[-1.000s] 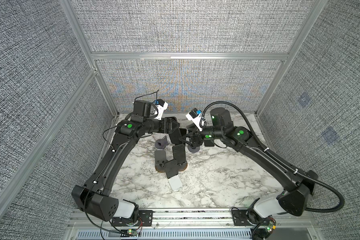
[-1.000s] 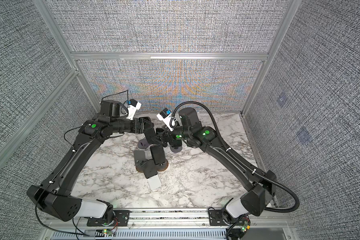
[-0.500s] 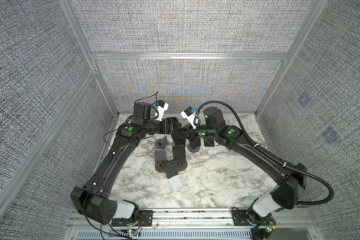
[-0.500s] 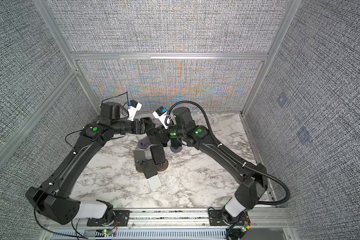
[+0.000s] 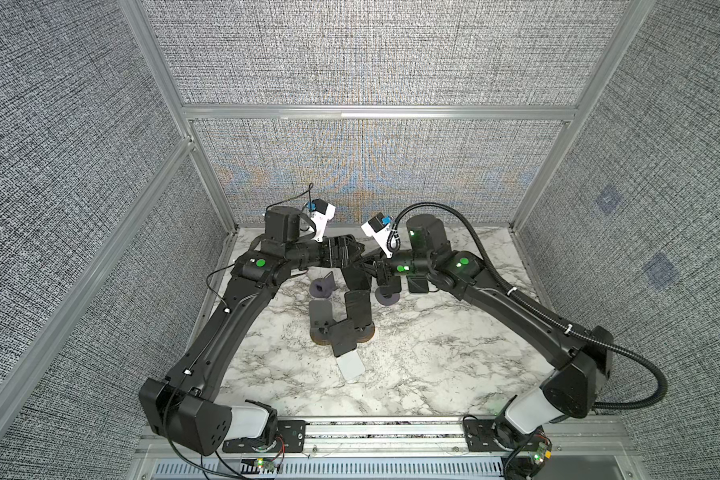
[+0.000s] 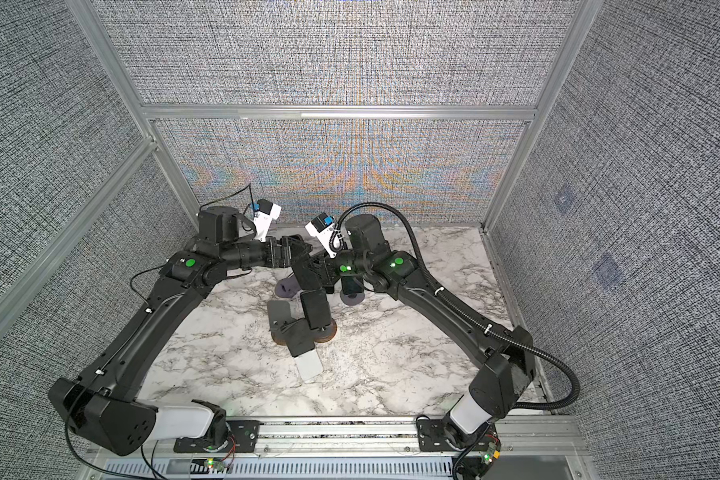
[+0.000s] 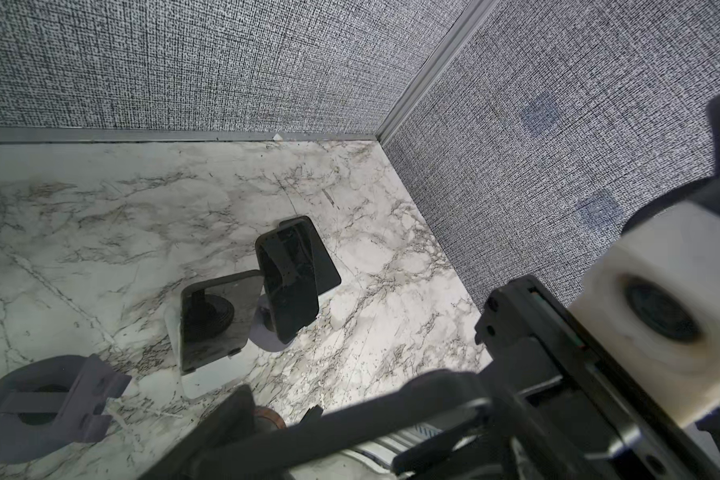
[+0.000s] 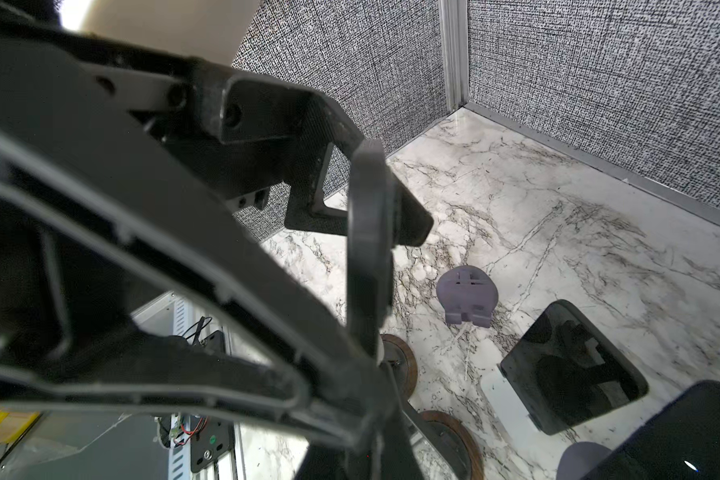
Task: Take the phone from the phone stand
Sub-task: 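Grasp the black phone with the right gripper from the left gripper, then carry the black phone away with the right gripper while the left gripper opens, then lower the black phone with the right gripper beside the teal-edged phone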
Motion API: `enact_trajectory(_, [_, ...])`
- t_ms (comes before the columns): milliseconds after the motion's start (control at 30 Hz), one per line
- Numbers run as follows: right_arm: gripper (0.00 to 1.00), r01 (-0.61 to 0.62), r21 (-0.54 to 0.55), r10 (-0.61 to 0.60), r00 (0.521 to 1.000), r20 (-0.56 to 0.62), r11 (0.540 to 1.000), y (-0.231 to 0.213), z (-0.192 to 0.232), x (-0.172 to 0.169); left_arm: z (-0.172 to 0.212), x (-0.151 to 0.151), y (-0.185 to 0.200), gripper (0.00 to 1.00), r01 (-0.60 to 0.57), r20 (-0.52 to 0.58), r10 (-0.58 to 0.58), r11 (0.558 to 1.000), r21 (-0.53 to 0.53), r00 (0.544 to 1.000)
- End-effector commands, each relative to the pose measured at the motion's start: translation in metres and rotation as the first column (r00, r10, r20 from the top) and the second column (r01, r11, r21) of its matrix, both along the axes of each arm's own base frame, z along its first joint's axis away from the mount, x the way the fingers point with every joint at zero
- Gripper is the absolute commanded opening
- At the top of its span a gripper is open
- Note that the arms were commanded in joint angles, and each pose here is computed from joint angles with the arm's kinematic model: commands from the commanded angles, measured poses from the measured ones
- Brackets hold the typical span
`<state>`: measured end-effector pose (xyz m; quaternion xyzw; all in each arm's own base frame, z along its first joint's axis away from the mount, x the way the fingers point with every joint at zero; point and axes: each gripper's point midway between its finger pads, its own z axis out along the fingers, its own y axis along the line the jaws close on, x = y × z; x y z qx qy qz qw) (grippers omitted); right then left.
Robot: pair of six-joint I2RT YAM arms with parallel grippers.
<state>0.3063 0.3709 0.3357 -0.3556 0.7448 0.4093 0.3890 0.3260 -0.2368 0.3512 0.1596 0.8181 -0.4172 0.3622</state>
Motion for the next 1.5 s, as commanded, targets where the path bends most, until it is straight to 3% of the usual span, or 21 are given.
enact_trajectory(0, [0.0, -0.013, 0.043, 0.012, 1.0, 0.016, 0.999, 0.0, 0.012, 0.001, 0.01, 0.001, 0.001, 0.97, -0.002, 0.051, 0.003, 1.0, -0.012, 0.999])
enact_trajectory(200, [0.0, 0.046, 0.049, -0.045, 0.999, -0.018, 0.998, -0.028, 0.012, 0.014, 0.014, -0.001, 0.005, 0.98, -0.009, 0.072, 0.01, 1.0, -0.012, 0.997])
enact_trajectory(400, [0.0, 0.219, 0.039, -0.212, 0.968, -0.132, 0.975, -0.104, 0.008, 0.039, 0.004, 0.0, 0.01, 0.98, -0.016, 0.067, 0.016, 1.0, 0.01, 0.998])
enact_trajectory(567, [0.0, 0.381, -0.076, -0.389, 0.893, -0.228, 0.921, -0.188, -0.019, 0.049, -0.012, 0.005, 0.014, 0.98, -0.032, 0.05, 0.028, 0.997, 0.069, 0.998])
enact_trajectory(800, [0.0, 0.471, -0.234, -0.526, 0.77, -0.361, 0.85, -0.272, -0.072, 0.058, -0.035, 0.011, 0.016, 0.98, -0.025, 0.011, 0.024, 0.99, 0.142, 1.0])
enact_trajectory(1067, [0.0, 0.463, -0.337, -0.572, 0.684, -0.452, 0.82, -0.321, -0.125, 0.087, -0.055, 0.021, 0.036, 0.98, -0.035, -0.003, 0.037, 0.956, 0.29, 0.999])
enact_trajectory(1333, [0.0, 0.408, -0.34, -0.53, 0.692, -0.49, 0.847, -0.326, -0.17, 0.123, -0.073, 0.02, 0.041, 0.99, 0.001, -0.059, 0.019, 0.949, 0.315, 0.998])
enact_trajectory(1467, [0.0, 0.379, -0.33, -0.502, 0.672, -0.544, 0.864, -0.324, -0.191, 0.14, -0.078, 0.017, 0.044, 0.99, 0.007, -0.054, 0.012, 0.942, 0.335, 0.998])
